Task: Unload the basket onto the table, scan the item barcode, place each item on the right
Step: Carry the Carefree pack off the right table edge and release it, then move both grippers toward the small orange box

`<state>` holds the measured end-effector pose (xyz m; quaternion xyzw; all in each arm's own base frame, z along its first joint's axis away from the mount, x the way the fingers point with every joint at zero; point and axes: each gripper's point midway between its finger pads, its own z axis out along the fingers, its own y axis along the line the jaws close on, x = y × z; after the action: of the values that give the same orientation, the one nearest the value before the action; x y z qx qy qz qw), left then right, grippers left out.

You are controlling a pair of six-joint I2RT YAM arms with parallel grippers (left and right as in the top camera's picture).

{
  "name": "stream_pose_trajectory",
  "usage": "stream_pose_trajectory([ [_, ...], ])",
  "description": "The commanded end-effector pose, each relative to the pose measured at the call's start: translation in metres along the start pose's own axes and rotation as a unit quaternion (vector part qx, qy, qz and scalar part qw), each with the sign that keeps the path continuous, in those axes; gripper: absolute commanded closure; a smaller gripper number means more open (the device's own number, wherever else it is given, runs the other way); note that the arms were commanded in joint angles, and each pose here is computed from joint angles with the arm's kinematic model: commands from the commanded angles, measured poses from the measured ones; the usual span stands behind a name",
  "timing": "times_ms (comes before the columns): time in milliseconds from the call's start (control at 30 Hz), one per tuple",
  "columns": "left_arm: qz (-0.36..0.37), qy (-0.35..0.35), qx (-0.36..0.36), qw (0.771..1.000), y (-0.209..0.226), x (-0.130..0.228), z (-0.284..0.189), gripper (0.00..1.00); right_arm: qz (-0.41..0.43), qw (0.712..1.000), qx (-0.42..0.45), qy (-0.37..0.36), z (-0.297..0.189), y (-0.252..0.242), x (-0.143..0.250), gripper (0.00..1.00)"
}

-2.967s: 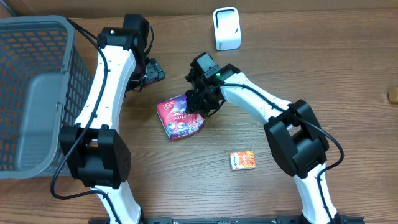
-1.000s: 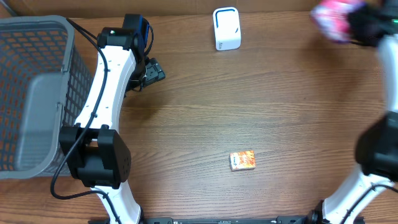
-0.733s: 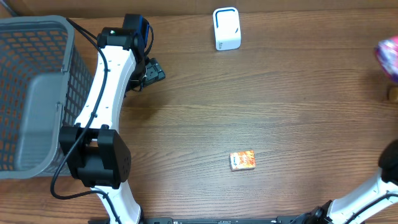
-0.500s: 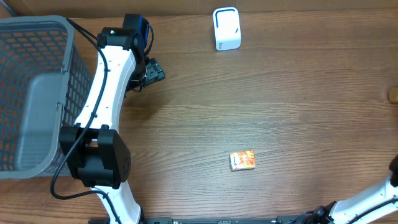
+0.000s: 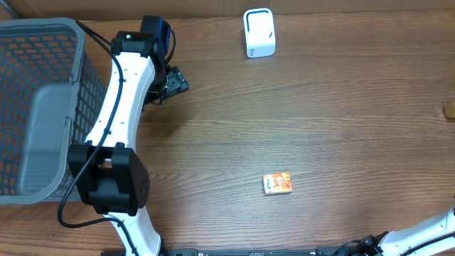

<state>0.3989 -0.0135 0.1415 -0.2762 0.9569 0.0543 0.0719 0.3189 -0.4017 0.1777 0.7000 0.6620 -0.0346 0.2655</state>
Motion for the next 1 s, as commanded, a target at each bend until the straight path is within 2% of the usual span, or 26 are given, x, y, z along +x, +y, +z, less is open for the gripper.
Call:
stream_pose_trajectory([
  [0, 0.002, -0.003, -0.004, 1.000, 0.002, 0.000, 0.000, 0.00, -0.012, 0.999, -0.039, 0.031, -0.005, 0.018, 0.015, 0.29],
  [100, 0.002, -0.003, -0.004, 1.000, 0.002, 0.000, 0.000, 0.00, -0.032, 0.992, -0.093, 0.082, -0.009, 0.036, 0.034, 0.24],
  [200, 0.002, -0.003, -0.004, 1.000, 0.002, 0.000, 0.000, 0.00, -0.079, 0.962, -0.208, 0.159, -0.029, 0.073, 0.066, 0.20],
  [300, 0.002, -0.003, -0.004, 1.000, 0.002, 0.000, 0.000, 0.00, -0.104, 0.925, -0.290, 0.224, -0.052, 0.100, 0.097, 0.18],
  [433, 0.002, -0.003, -0.004, 1.000, 0.002, 0.000, 0.000, 0.00, -0.181, 0.860, -0.370, 0.302, -0.087, 0.127, 0.156, 0.17],
  [633, 0.002, -0.003, -0.004, 1.000, 0.002, 0.000, 0.000, 0.00, -0.342, 0.772, -0.375, 0.383, -0.125, 0.137, 0.278, 0.18],
  [800, 0.002, -0.003, -0.004, 1.000, 0.002, 0.000, 0.000, 0.00, -0.428, 0.737, -0.326, 0.409, -0.143, 0.134, 0.358, 0.18],
  [967, 0.002, -0.003, -0.004, 1.000, 0.002, 0.000, 0.000, 0.00, -0.470, 0.699, -0.314, 0.437, -0.172, 0.126, 0.411, 0.20],
])
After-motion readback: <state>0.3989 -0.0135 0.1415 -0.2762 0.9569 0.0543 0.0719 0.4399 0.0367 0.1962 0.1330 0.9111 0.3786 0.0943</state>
